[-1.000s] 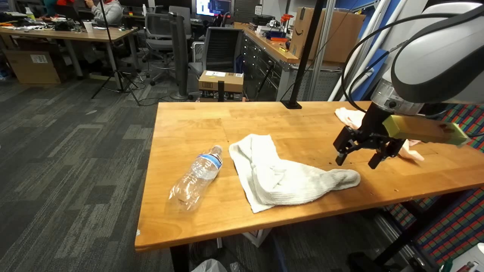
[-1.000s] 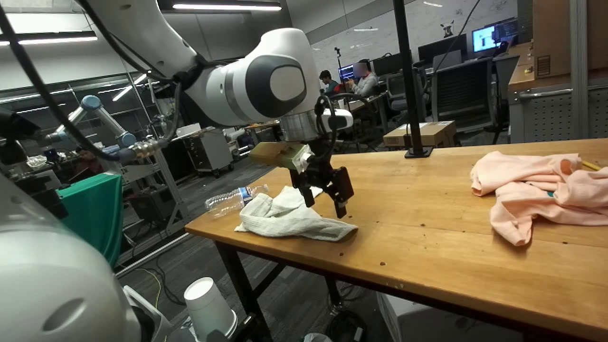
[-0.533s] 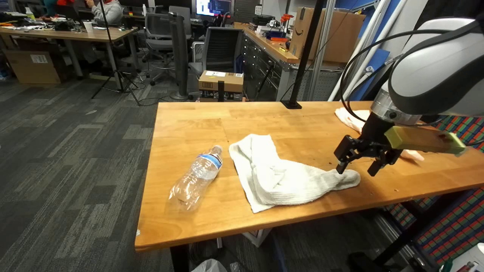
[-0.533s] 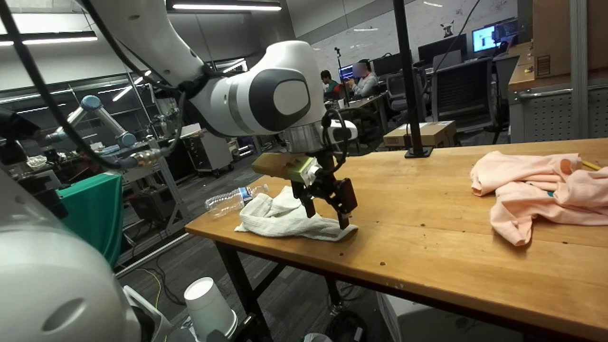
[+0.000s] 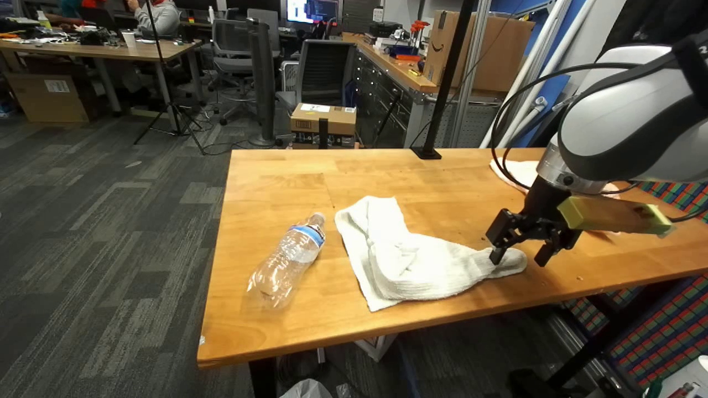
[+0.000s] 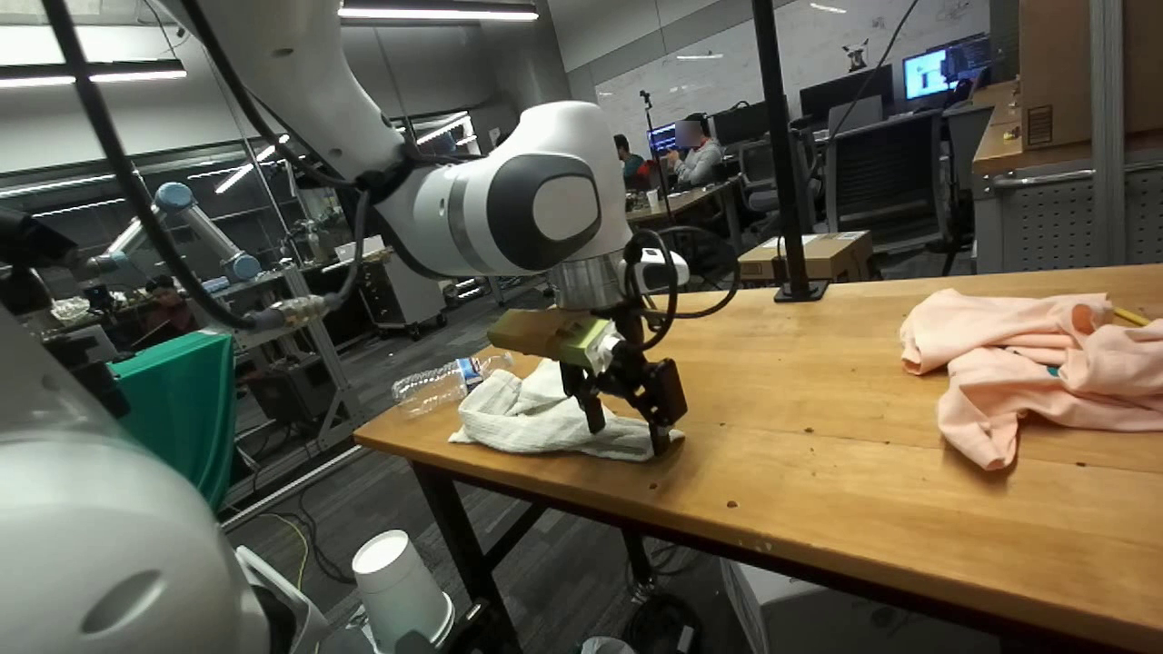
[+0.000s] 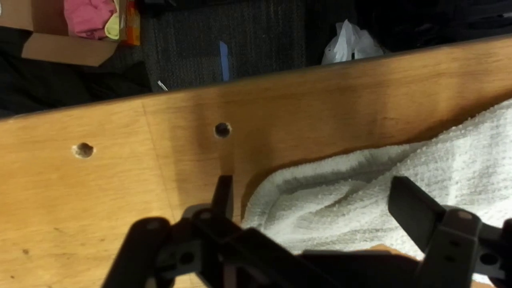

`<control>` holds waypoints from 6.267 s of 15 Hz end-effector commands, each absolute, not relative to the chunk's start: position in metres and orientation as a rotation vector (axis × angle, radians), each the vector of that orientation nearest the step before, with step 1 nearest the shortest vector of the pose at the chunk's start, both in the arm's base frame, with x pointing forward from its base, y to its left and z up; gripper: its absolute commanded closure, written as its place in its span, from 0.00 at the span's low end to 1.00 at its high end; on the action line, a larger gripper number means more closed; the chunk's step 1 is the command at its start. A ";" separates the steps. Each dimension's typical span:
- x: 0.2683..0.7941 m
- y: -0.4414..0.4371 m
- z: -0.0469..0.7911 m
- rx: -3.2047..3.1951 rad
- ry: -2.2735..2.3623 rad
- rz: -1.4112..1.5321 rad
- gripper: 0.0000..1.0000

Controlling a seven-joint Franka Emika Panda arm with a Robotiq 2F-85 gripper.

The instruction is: Fold the towel into a triangle twice

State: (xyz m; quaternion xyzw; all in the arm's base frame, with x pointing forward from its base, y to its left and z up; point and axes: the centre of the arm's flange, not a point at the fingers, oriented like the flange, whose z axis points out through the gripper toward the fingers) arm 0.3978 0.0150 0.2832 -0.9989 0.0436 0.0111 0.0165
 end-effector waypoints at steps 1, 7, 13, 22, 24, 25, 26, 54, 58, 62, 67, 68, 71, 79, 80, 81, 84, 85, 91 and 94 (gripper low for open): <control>0.401 0.011 0.275 -3.091 0.131 0.025 0.00; 0.399 0.007 0.266 -3.090 0.148 0.065 0.04; 0.399 0.012 0.269 -3.100 0.129 0.060 0.16; 0.401 0.019 0.276 -3.112 0.105 0.038 0.84; 0.401 0.021 0.277 -3.117 0.098 0.032 0.94; 0.402 0.023 0.279 -3.121 0.090 0.027 0.96; 0.402 0.026 0.281 -3.127 0.079 0.021 0.97; 0.450 0.353 0.338 -3.438 -0.707 -0.147 0.93; 0.458 0.374 0.335 -3.434 -0.752 -0.143 0.93; 0.481 0.364 0.329 -3.442 -0.709 -0.161 0.93; 0.525 0.336 0.348 -3.440 -0.557 -0.258 0.93; 0.531 0.332 0.352 -3.438 -0.533 -0.268 0.93; 0.540 0.329 0.350 -3.429 -0.486 -0.272 0.93; 0.541 0.314 0.307 -3.449 -0.417 -0.120 0.92; 0.541 0.313 0.303 -3.451 -0.405 -0.105 0.92; 0.540 0.311 0.300 -3.447 -0.389 -0.085 0.65; 0.537 0.306 0.299 -3.426 -0.345 -0.056 0.50; 0.535 0.302 0.302 -3.421 -0.324 -0.062 0.42; 0.527 0.263 0.331 -3.355 -0.164 -0.156 0.01; 0.521 0.223 0.354 -3.331 -0.057 -0.245 0.00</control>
